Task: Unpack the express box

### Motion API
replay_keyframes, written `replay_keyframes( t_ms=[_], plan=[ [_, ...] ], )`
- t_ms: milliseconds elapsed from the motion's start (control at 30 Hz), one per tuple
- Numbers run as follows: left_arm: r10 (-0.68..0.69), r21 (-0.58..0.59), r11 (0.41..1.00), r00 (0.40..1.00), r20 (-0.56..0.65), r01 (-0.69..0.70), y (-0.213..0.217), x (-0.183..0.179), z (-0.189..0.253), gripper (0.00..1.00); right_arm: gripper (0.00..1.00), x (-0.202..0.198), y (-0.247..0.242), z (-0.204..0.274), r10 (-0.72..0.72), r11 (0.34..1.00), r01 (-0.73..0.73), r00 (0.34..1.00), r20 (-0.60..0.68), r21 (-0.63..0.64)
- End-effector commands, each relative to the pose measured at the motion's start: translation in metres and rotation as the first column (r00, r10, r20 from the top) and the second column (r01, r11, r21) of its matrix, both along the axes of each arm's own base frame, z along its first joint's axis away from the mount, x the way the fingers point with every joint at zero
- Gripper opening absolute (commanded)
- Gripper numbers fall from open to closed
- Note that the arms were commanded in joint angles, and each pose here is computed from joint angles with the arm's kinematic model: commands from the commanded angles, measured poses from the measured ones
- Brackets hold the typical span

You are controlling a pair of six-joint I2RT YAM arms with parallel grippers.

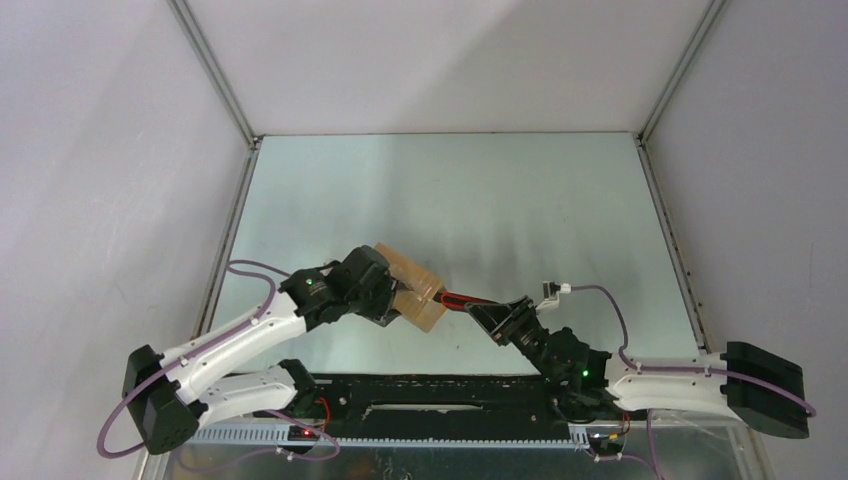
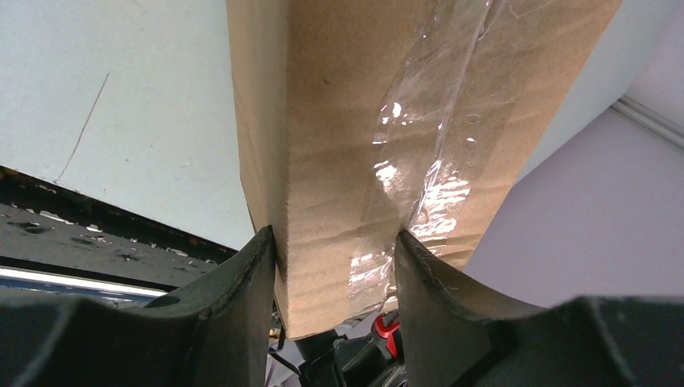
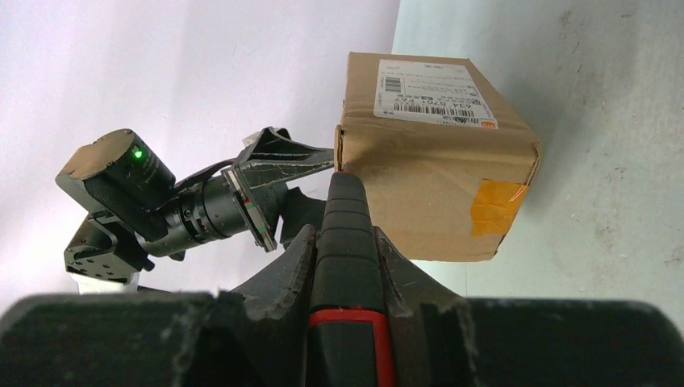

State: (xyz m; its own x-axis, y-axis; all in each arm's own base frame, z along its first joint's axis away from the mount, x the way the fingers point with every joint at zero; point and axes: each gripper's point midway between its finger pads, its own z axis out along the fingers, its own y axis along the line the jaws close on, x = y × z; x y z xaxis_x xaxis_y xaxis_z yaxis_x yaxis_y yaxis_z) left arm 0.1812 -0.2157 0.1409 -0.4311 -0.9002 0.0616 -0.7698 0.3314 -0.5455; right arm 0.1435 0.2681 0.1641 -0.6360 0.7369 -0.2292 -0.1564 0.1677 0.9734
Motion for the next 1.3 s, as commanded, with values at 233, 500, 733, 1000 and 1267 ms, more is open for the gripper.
replay_keyframes(
  t_ms=[233, 500, 733, 1000, 1267],
  plan=[
    [0.169, -0.169, 0.975, 0.974, 0.153, -0.143, -0.023, 0.056, 0.044, 0.0, 0.0, -0.05, 0.044, -0.013, 0.271, 0.958, -0.269, 0.963, -0.001, -0.095],
    [0.154, -0.197, 0.973, 0.975, 0.159, -0.122, -0.044, 0.062, 0.055, 0.0, 0.0, -0.065, 0.072, -0.008, 0.337, 0.939, -0.336, 0.942, 0.005, -0.071],
    [0.188, -0.154, 0.974, 0.969, 0.157, -0.164, -0.021, 0.055, 0.044, 0.0, 0.0, -0.053, 0.047, -0.018, 0.27, 0.96, -0.27, 0.963, -0.016, -0.073],
    [0.219, -0.121, 0.972, 0.967, 0.132, -0.204, 0.005, 0.042, 0.023, 0.0, 0.0, -0.035, 0.014, -0.02, 0.187, 0.979, -0.188, 0.982, -0.017, -0.076],
    [0.187, -0.158, 0.974, 0.972, 0.144, -0.164, -0.017, 0.052, 0.036, 0.0, 0.0, -0.049, 0.034, -0.009, 0.254, 0.964, -0.253, 0.967, 0.007, -0.08]
  ],
)
